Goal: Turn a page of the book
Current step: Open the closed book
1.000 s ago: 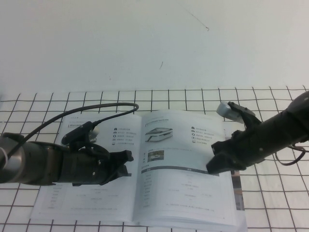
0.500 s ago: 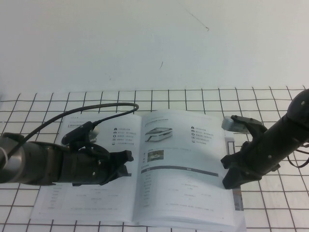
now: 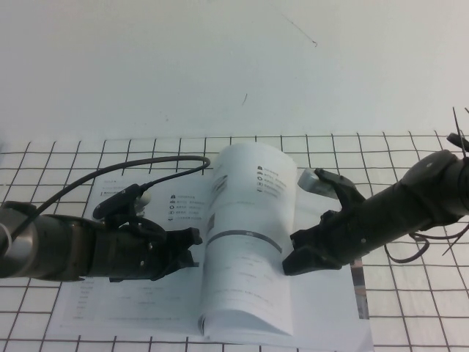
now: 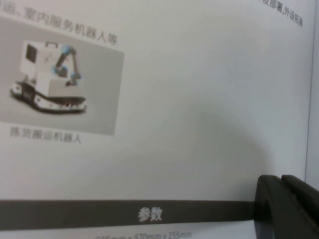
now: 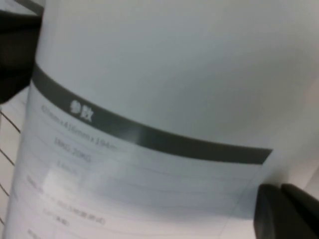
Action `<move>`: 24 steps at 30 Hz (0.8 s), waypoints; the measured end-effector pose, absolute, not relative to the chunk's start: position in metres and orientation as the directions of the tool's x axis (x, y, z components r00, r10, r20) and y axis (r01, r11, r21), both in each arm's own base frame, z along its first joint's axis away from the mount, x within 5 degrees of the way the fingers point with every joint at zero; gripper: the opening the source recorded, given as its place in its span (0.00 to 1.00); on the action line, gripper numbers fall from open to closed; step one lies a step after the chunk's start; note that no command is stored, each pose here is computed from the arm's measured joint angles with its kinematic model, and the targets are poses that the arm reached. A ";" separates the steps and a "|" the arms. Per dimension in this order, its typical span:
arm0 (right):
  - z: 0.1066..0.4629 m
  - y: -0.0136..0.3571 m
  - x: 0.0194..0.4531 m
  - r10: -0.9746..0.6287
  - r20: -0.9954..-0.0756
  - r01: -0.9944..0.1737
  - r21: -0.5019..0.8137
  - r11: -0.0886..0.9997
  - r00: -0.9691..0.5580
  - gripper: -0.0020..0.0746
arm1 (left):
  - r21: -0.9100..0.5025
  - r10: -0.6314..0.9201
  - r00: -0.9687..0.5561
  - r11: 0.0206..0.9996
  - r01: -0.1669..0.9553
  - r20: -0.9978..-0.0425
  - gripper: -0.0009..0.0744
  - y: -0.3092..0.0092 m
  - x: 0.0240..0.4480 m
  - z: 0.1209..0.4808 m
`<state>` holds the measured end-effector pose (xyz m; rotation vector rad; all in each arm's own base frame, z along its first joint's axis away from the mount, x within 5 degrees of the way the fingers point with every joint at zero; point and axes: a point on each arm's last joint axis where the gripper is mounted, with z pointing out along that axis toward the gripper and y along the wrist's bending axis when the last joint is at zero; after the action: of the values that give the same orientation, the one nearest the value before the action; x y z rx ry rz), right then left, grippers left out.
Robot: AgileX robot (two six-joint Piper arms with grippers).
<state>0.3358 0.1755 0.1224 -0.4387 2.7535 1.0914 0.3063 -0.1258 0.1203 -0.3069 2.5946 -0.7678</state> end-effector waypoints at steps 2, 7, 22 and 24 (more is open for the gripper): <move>0.125 0.178 0.337 -0.199 -0.262 -0.326 0.663 0.674 -0.944 0.03 | -0.560 -0.320 -0.889 0.824 -0.091 -0.326 0.01 -0.126 0.306 0.120; 0.130 0.182 0.340 -0.150 -0.291 -0.318 0.706 0.632 -0.945 0.06 | -0.560 -0.320 -0.889 0.824 -0.091 -0.326 0.01 -0.126 0.306 0.120; 0.142 0.191 0.343 -0.081 -0.335 -0.327 0.792 0.515 -0.939 0.52 | -0.560 -0.320 -0.889 0.824 -0.091 -0.326 0.01 -0.126 0.306 0.120; 0.144 0.192 0.343 -0.075 -0.337 -0.328 0.806 0.493 -0.939 0.52 | -0.560 -0.320 -0.889 0.824 -0.091 -0.326 0.01 -0.126 0.306 0.120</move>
<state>0.3428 0.1918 0.1441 -0.3428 2.4828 1.4229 0.3063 -0.1258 0.1203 -0.3071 2.5946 -0.7678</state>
